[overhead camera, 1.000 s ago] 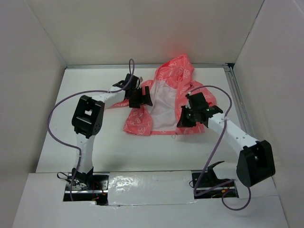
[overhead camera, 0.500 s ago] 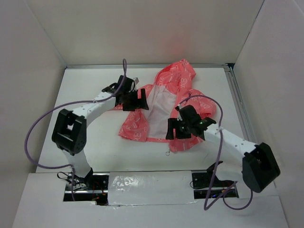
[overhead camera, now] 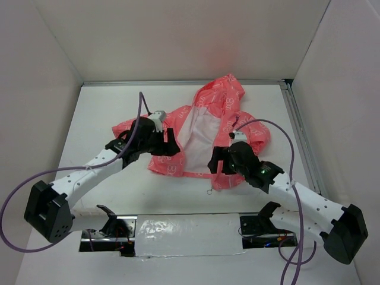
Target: Zip up the jacket
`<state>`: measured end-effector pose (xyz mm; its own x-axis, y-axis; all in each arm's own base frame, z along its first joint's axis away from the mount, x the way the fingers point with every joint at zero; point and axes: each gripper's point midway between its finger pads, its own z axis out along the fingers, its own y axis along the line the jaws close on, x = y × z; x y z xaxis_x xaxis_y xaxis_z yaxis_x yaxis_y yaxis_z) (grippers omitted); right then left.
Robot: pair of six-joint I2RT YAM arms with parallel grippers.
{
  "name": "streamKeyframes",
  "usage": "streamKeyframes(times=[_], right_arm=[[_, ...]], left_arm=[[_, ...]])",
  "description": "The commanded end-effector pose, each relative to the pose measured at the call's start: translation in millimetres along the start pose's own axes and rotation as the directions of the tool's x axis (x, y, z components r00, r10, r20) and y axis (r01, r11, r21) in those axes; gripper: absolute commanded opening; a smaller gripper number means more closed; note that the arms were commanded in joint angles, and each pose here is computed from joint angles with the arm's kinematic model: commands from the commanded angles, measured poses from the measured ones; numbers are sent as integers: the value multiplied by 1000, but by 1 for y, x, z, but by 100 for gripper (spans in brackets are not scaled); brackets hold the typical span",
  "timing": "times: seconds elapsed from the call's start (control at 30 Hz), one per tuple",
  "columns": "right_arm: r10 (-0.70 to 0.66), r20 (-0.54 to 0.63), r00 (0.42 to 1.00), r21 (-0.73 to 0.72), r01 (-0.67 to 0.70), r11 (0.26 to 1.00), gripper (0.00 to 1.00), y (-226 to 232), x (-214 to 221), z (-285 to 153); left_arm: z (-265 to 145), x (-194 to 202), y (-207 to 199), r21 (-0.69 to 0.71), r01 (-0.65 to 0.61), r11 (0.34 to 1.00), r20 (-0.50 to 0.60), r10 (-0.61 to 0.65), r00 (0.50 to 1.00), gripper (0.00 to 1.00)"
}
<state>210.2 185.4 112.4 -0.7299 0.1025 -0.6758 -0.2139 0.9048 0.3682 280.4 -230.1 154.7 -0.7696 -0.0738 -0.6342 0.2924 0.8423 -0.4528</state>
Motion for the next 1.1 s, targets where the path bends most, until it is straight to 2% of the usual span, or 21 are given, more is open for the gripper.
streamKeyframes(times=[0.0,0.03,0.07,0.1,0.13,0.17,0.2,0.27,0.33,0.37,0.43,0.47,0.53,0.6,0.7,0.83,0.87,0.93,0.97,1.07], right_arm=[[64,219,974,186,-106,977,99,-22,-61,-15],[165,286,944,205,-228,952,99,-17,-87,-27],[165,330,929,212,-243,947,100,-13,-109,-39],[129,317,939,211,-203,956,100,-8,-114,-40],[99,299,949,215,-168,962,100,-6,-115,-34],[87,306,948,195,-152,969,100,1,-121,-34],[79,270,960,156,-125,980,100,11,-114,-28],[36,194,980,131,-63,989,100,19,-95,-15],[37,135,990,167,-60,984,96,16,-75,-6],[59,109,992,186,-78,979,95,13,-62,-4],[30,90,995,193,-47,980,100,13,-46,-4],[-4,81,997,155,-9,988,100,23,-39,-5],[8,63,998,133,-16,991,100,23,-22,-7],[11,19,1000,127,-13,992,100,21,-6,-1],[25,-73,997,218,-8,976,100,4,26,10],[10,-104,994,288,20,957,99,7,38,20],[-12,-139,990,300,54,952,92,7,47,27],[-16,-163,986,323,68,944,89,9,50,32],[-42,-214,976,329,113,937,82,8,61,36],[-55,-229,972,379,141,915,79,5,69,40]], left_arm=[[-22,-72,-31,97,-109,989,285,77,956,83],[-29,-82,-36,113,-93,989,304,55,951,78],[-31,-87,-40,119,-108,987,309,67,949,72],[-36,-96,-46,128,-128,984,331,79,940,82],[-32,-101,-44,111,-133,985,334,89,938,99],[-34,-103,-45,95,-144,985,307,108,946,99],[-21,-93,-38,73,-121,990,236,101,966,99],[-15,-78,-24,-6,24,1000,148,-23,989,99],[-10,-49,-20,5,38,999,61,-38,997,99],[-10,-40,-21,21,45,999,49,-46,998,99],[-17,-18,-25,102,9,995,45,-13,999,99],[-17,2,-23,129,10,992,10,-12,1000,99],[-30,9,-28,168,0,986,27,-5,1000,99],[-37,25,-24,167,24,986,7,-26,1000,99],[-38,48,-14,128,72,989,-47,-66,997,99],[-34,66,-4,81,113,990,-95,-105,990,99],[-32,70,-2,66,119,991,-111,-111,988,99],[-32,72,0,46,132,990,-121,-126,985,99],[-32,75,2,33,133,991,-131,-128,983,99],[-33,77,5,15,132,991,-128,-129,983,99]])
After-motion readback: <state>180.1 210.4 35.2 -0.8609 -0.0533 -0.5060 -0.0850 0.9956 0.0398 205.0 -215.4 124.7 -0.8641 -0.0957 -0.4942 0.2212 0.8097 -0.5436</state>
